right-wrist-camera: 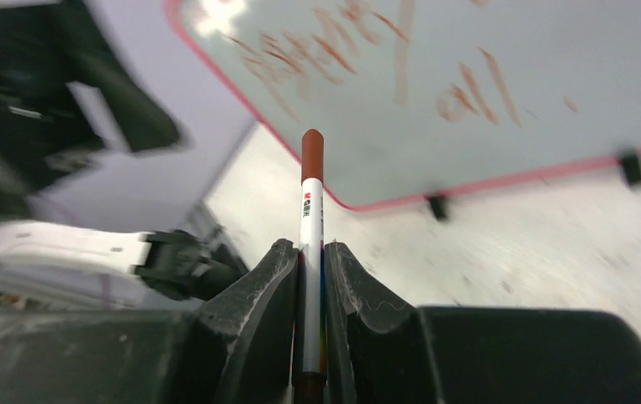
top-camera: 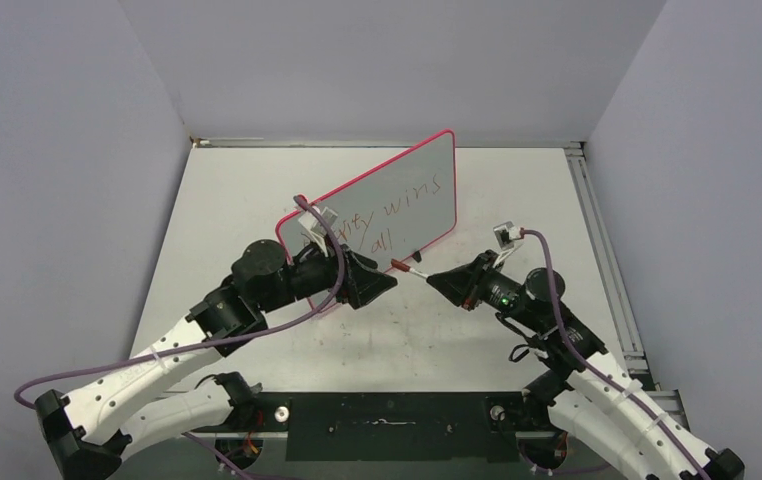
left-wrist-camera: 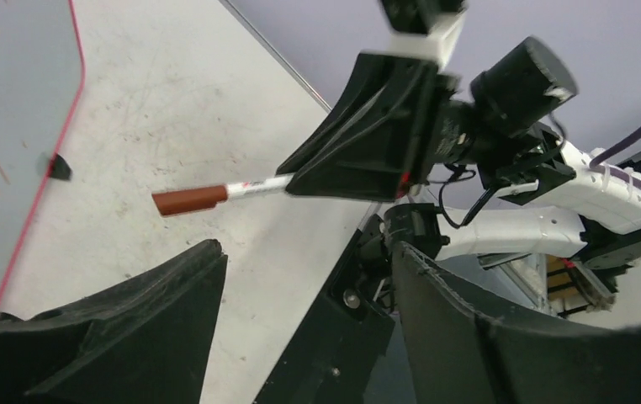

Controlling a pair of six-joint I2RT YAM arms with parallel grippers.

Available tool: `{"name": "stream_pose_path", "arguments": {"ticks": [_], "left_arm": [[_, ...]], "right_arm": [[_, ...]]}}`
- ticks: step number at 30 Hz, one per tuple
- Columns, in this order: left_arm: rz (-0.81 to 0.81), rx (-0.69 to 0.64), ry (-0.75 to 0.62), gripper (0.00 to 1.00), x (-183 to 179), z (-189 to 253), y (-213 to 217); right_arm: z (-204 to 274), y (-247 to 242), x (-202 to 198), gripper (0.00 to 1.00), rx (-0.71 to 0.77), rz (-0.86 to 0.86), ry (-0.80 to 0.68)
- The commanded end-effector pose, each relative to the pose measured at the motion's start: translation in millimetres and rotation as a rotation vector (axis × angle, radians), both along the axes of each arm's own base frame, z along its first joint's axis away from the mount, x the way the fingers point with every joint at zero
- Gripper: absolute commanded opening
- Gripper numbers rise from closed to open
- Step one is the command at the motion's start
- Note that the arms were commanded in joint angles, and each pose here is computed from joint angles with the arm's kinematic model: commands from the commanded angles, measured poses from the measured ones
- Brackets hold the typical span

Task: Write a sentence on the whiteboard
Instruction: Place the whiteboard marker at the center of the board, then reset both arms

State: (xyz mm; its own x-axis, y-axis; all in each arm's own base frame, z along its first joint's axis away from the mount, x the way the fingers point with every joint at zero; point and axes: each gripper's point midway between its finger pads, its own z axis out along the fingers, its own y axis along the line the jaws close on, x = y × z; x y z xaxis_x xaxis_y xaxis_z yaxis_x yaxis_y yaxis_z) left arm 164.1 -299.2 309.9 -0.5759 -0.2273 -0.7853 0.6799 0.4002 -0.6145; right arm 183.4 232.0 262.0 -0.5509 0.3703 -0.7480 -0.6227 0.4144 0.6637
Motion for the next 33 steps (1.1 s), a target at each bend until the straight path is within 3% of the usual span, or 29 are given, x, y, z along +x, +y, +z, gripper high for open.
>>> {"name": "stream_pose_path", "arguments": {"ticks": [1, 7, 11, 16, 19, 21, 26, 33], "left_arm": [[-0.002, 0.056, -0.156, 0.73, 3.9, 44.2, 21.2], [0.059, 0.202, -0.248, 0.79, 37.0, 72.2, 37.5], [0.208, 0.262, -0.264, 0.81, 79.6, 84.6, 66.9], [0.517, 0.297, -0.263, 0.86, 129.8, 98.1, 139.3], [0.726, 0.347, -0.269, 0.96, 140.9, 96.3, 185.9], [0.876, 0.384, -0.274, 0.97, 142.5, 91.6, 219.6], [1.221, 0.493, -0.217, 0.96, 123.0, 54.8, 294.3], [1.379, 0.550, -0.113, 0.96, 82.2, -19.6, 330.9]], "right_arm": [[-107.3, -36.3, 9.2, 0.06, -0.371, -0.161, 0.258], [-166.9, -44.3, 9.8, 0.13, -0.508, -0.181, 0.398], [-184.0, -49.5, 15.2, 0.23, -0.542, -0.222, 0.433], [-191.5, -60.6, 27.1, 0.56, -0.597, -0.301, 0.446], [-182.0, -69.8, 41.5, 0.79, -0.633, -0.372, 0.412], [-172.3, -80.4, 52.9, 0.91, -0.666, -0.443, 0.383], [-126.2, -110.4, 82.1, 0.99, -0.724, -0.635, 0.232], [-24.3, -157.7, 104.0, 1.00, -0.696, -0.931, -0.046]]}}
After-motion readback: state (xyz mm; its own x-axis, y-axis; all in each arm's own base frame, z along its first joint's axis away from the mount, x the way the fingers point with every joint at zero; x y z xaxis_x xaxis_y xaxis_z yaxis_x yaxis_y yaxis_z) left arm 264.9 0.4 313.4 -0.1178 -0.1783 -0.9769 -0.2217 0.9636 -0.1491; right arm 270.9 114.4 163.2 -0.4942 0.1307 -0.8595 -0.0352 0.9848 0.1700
